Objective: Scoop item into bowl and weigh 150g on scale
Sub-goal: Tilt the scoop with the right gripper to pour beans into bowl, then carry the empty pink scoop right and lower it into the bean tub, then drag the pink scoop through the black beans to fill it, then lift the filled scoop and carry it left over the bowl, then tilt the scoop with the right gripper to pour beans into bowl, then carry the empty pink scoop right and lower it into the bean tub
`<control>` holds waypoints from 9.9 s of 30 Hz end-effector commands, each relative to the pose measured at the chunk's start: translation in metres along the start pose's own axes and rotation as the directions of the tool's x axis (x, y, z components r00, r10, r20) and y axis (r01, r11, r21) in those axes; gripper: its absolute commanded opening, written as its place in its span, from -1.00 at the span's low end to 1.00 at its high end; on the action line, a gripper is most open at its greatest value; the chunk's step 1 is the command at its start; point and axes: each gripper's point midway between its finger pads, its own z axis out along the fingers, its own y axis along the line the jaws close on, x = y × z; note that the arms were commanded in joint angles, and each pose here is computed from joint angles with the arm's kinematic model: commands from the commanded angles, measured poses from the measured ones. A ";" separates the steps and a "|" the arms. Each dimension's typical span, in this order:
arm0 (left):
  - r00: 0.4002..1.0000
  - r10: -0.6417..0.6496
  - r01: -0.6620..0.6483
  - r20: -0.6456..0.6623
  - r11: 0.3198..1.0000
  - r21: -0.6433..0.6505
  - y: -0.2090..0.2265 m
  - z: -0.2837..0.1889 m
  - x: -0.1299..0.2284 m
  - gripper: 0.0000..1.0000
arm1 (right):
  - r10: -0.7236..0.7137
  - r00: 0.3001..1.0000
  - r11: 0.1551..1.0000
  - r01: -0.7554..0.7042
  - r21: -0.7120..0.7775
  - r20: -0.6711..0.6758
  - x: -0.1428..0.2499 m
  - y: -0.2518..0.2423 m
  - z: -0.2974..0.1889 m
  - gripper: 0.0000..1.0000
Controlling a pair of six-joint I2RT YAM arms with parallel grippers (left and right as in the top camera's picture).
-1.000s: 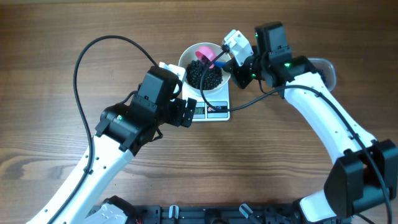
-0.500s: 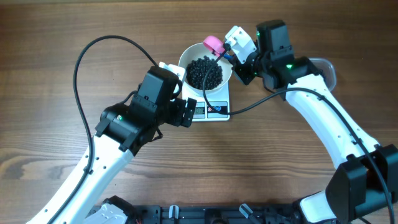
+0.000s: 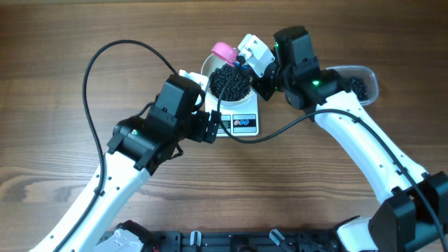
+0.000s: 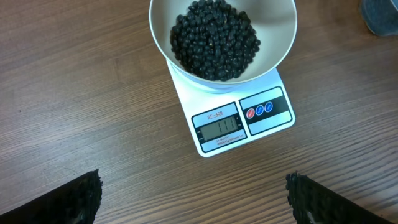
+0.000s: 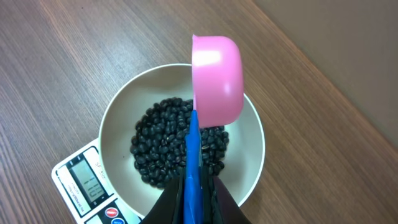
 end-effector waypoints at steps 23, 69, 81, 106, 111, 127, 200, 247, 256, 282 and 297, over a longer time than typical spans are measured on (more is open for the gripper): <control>1.000 0.013 -0.013 -0.006 1.000 0.008 -0.001 0.002 0.002 1.00 | 0.541 0.840 0.763 -0.467 0.446 -0.045 0.119 -0.122 -0.172 -0.91; 1.000 0.012 -0.012 -0.007 1.000 0.008 -0.001 0.002 0.002 1.00 | 0.753 0.598 0.656 -0.654 0.375 -0.274 0.233 -0.133 -0.104 -0.91; 1.000 0.012 -0.012 -0.007 1.000 0.008 -0.001 0.002 0.002 1.00 | 0.754 0.617 0.655 -0.733 0.183 -0.224 0.203 -0.116 -0.092 -0.91; 1.000 0.012 -0.012 -0.007 1.000 0.008 -0.001 0.002 0.002 1.00 | 0.828 0.528 0.553 -0.825 0.119 -0.187 0.203 -0.114 -0.101 -0.91; 1.000 0.012 -0.012 -0.007 1.000 0.008 -0.001 0.002 0.002 1.00 | 0.837 0.509 0.537 -0.835 0.120 -0.200 0.206 -0.111 -0.103 -0.91; 1.000 0.012 -0.012 -0.007 1.000 0.008 -0.001 0.002 0.002 1.00 | 0.900 0.401 0.426 -0.892 0.153 -0.171 0.212 -0.116 -0.109 -0.91; 1.000 0.012 -0.012 -0.007 1.000 0.008 -0.001 0.002 0.002 1.00 | 0.793 0.603 0.525 -0.747 -0.408 -0.083 0.044 -0.051 -0.055 -0.91; 1.000 0.012 -0.012 -0.006 1.000 0.008 -0.001 0.002 0.002 1.00 | -0.019 0.999 0.998 0.021 -0.063 0.039 0.008 -0.013 0.009 -0.91; 1.000 0.012 -0.012 -0.006 1.000 0.008 -0.001 0.002 0.002 1.00 | -0.159 0.984 0.987 0.161 0.026 -0.075 0.023 -0.017 0.012 -0.91; 1.000 0.012 -0.012 -0.006 1.000 0.008 -0.001 0.002 0.002 1.00 | 0.352 0.934 0.863 -0.349 0.365 0.059 0.060 -0.133 -0.118 -0.91; 1.000 0.012 -0.012 -0.007 1.000 0.008 -0.001 0.002 0.002 1.00 | 0.651 0.732 0.724 -0.519 0.454 -0.202 0.184 -0.127 -0.161 -0.91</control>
